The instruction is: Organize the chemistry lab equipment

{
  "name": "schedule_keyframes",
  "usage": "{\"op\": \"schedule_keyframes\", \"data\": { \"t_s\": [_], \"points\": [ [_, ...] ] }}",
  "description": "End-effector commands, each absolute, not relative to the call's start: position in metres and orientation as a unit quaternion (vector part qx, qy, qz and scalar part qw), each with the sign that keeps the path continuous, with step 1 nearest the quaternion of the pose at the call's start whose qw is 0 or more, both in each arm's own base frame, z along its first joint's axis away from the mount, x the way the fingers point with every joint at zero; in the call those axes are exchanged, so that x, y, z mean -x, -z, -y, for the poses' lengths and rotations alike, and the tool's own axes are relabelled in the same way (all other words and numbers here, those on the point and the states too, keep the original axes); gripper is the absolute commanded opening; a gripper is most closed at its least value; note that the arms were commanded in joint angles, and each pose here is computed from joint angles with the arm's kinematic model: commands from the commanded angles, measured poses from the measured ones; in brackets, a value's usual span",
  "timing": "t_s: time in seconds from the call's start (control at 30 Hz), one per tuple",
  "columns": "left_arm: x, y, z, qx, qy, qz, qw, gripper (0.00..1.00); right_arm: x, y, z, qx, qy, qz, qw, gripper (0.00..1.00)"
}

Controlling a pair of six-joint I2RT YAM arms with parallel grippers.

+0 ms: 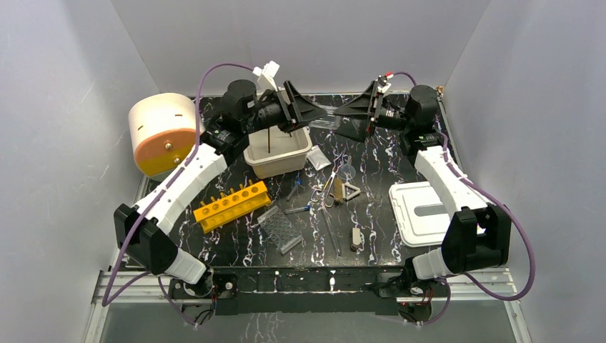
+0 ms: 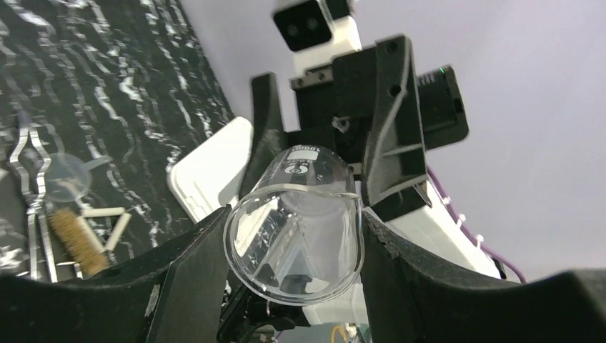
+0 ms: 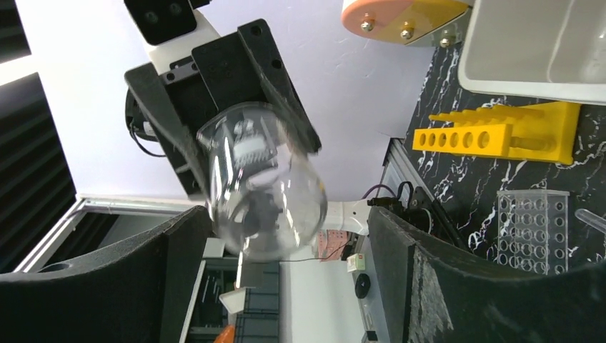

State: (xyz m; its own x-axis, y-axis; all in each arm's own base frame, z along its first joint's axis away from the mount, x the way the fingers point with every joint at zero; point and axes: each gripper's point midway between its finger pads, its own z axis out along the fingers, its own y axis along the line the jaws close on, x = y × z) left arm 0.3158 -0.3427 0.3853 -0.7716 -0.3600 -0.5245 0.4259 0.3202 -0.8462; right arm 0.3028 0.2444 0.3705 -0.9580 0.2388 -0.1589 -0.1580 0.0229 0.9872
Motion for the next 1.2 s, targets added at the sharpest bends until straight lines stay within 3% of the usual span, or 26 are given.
{"op": "schedule_keyframes", "data": {
  "t_s": [0.0, 0.17, 0.4, 0.53, 1.17],
  "points": [
    [-0.327, -0.396, 0.301, 0.014, 0.562, -0.747, 0.355, 0.41, -0.306, -0.367, -0.234, -0.032, -0.689, -0.703, 0.175, 0.91],
    [-0.346, -0.371, 0.249, 0.058, 0.490, -0.789, 0.365, 0.41, -0.311, -0.351, -0.227, -0.047, -0.670, -0.717, 0.188, 0.91],
    [-0.380, -0.306, 0.183, 0.079, 0.268, -0.881, 0.381, 0.42, -0.326, -0.332, -0.219, -0.046, -0.595, -0.768, 0.231, 0.90],
    [-0.394, -0.280, 0.167, 0.062, 0.189, -0.910, 0.362, 0.42, -0.334, -0.324, -0.213, -0.050, -0.559, -0.790, 0.246, 0.89],
    [-0.422, -0.158, 0.221, -0.055, -0.007, -0.961, 0.271, 0.41, -0.350, -0.289, -0.208, -0.068, -0.520, -0.816, 0.244, 0.88]
  ]
}}
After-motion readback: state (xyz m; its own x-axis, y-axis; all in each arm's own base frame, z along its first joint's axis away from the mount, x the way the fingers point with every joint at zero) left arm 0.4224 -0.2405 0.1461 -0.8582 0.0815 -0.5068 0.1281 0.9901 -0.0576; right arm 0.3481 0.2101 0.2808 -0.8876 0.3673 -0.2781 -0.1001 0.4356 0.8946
